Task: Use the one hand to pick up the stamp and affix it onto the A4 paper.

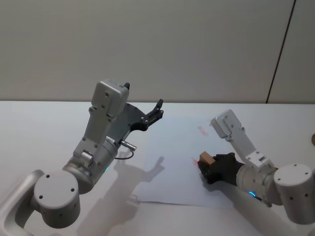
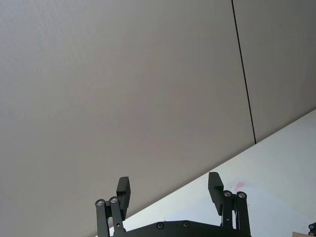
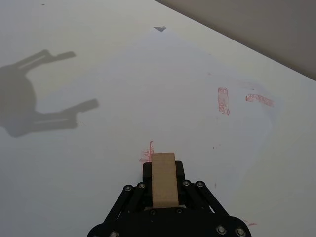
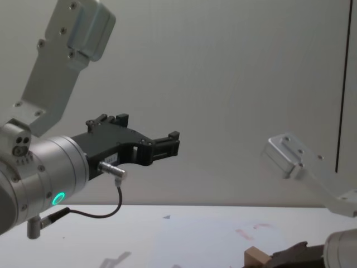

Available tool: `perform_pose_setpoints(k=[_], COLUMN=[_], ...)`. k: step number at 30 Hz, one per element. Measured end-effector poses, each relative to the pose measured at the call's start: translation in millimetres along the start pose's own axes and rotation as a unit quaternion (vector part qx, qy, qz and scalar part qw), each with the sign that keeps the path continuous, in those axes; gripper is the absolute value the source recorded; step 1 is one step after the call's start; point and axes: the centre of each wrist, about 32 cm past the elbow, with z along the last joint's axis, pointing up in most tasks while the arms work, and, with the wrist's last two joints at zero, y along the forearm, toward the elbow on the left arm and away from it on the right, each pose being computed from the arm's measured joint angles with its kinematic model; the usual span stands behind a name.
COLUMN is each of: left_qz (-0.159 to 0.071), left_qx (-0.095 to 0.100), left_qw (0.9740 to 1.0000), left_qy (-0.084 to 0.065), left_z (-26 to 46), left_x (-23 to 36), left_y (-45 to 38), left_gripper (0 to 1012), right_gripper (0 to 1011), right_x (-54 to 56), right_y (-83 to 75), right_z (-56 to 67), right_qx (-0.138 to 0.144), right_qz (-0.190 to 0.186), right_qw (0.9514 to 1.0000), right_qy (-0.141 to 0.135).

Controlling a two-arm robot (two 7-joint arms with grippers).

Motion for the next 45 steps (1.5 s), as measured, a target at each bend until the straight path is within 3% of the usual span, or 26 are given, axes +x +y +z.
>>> perform_pose_setpoints(k=[15,25,35,42,45], left_qz=[0.0,0.0,0.0,0.0,0.0], left_qx=[0.0,0.0,0.0,0.0,0.0], left_qw=[1.0,1.0,1.0,1.0,1.0], left_qy=[0.0,0.0,0.0,0.0,0.0], left_z=[0.0,0.0,0.0,0.0,0.0], left_x=[0.0,0.0,0.0,0.0,0.0], left_y=[0.0,0.0,0.0,0.0,0.0], left_gripper=[1003,1003,1003,1003,1003], right_gripper=[221,221,221,221,221], right_x=[-4.3,-4.0,1.4,5.3,6.2], right_y=[2.4,1.2,-9.2,-22.8,-27.5], right_z=[-2.1,-0.2,27.1,50.8,55.7], right_qx=[-0.011,0.009,0.085,0.146,0.159], right_qz=[-0.01,-0.019,-0.026,-0.029,-0.031], right_qw=[0.9994,0.9989,0.9951,0.9873,0.9849], right_qy=[0.031,0.041,0.044,0.056,0.06])
